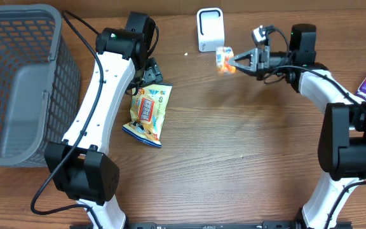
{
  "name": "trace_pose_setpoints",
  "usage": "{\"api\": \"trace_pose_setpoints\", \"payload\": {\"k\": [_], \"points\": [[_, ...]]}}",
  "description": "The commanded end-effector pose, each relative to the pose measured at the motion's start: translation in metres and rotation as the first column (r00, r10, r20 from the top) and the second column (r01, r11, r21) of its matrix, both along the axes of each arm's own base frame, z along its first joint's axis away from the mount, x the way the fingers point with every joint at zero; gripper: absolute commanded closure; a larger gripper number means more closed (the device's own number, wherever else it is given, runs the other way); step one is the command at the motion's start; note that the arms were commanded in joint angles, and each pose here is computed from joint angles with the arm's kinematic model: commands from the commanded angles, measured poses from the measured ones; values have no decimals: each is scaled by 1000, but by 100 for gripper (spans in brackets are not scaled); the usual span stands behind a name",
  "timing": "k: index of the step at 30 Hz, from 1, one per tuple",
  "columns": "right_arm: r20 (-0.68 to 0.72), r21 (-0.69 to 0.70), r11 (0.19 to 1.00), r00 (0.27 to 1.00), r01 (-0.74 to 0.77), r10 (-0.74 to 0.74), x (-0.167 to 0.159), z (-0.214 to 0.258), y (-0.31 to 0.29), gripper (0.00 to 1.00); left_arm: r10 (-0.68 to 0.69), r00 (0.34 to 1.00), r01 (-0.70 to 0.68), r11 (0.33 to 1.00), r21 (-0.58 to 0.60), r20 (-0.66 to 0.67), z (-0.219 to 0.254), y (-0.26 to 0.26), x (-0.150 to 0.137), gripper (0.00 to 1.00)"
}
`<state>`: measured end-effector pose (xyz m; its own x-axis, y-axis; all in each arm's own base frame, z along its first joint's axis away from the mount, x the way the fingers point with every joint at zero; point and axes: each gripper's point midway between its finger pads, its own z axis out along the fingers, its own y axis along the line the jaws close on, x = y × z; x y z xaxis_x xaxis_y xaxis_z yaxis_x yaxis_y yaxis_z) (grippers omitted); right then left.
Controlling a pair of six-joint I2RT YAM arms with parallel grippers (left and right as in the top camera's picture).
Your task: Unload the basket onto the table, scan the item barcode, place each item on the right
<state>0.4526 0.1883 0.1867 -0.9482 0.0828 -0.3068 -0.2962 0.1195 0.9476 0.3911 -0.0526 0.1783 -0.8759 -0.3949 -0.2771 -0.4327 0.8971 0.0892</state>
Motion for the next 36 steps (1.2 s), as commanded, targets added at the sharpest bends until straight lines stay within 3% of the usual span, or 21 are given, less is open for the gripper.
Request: {"api": "trace_pose_setpoints", "payload": {"k": [1, 4, 6, 8, 9, 10, 11, 12, 17, 20, 25, 29, 31, 36], "points": [[23, -101, 963, 969, 248, -247, 43, 11, 3, 96, 32, 999, -32, 999, -17, 30, 2, 0, 4, 0], [85, -271, 822, 863, 500, -497, 87, -1, -21, 96, 35, 998, -33, 999, -25, 59, 4, -2, 11, 1], [203, -433, 648, 768, 627, -608, 108, -5, -44, 96, 35, 998, -33, 999, -25, 59, 4, -2, 11, 0], [368, -538, 460, 687, 707, -626, 119, 4, -62, 96, 35, 998, -33, 999, -25, 59, 4, -2, 11, 0], [494, -569, 326, 631, 755, -598, 124, 17, -71, 96, 35, 998, -33, 999, -25, 59, 4, -2, 11, 0], [564, -570, 259, 601, 780, -567, 127, 26, -74, 96, 35, 998, -33, 999, -25, 59, 4, -2, 11, 0], [700, -549, 141, 545, 824, -461, 130, 44, -73, 96, 35, 998, -33, 999, -25, 59, 4, -2, 11, 0], [778, -524, 78, 514, 848, -360, 132, 54, -67, 96, 35, 998, -33, 999, -25, 59, 4, -2, 11, 1], [887, -434, -104, 444, 895, 126, 139, 64, -35, 96, 35, 998, -33, 999, -25, 59, 4, -2, 11, 0], [836, -406, -128, 424, 905, 349, 149, 51, -16, 96, 35, 998, -33, 999, -25, 59, 4, -2, 11, 0], [764, -440, -137, 450, 888, 462, 157, 16, -9, 96, 35, 998, -33, 999, -25, 59, 4, -2, 11, 0], [754, -475, -47, 434, 879, 494, 159, -1, 8, 96, 35, 998, -33, 999, -25, 59, 4, -2, 11, 0], [770, -488, 64, 395, 870, 501, 156, -3, 33, 96, 35, 998, -33, 999, -25, 59, 4, -2, 11, 0], [761, -524, 143, 386, 840, 521, 151, -14, 49, 96, 35, 998, -33, 999, -25, 59, 4, -2, 11, 0]]}}
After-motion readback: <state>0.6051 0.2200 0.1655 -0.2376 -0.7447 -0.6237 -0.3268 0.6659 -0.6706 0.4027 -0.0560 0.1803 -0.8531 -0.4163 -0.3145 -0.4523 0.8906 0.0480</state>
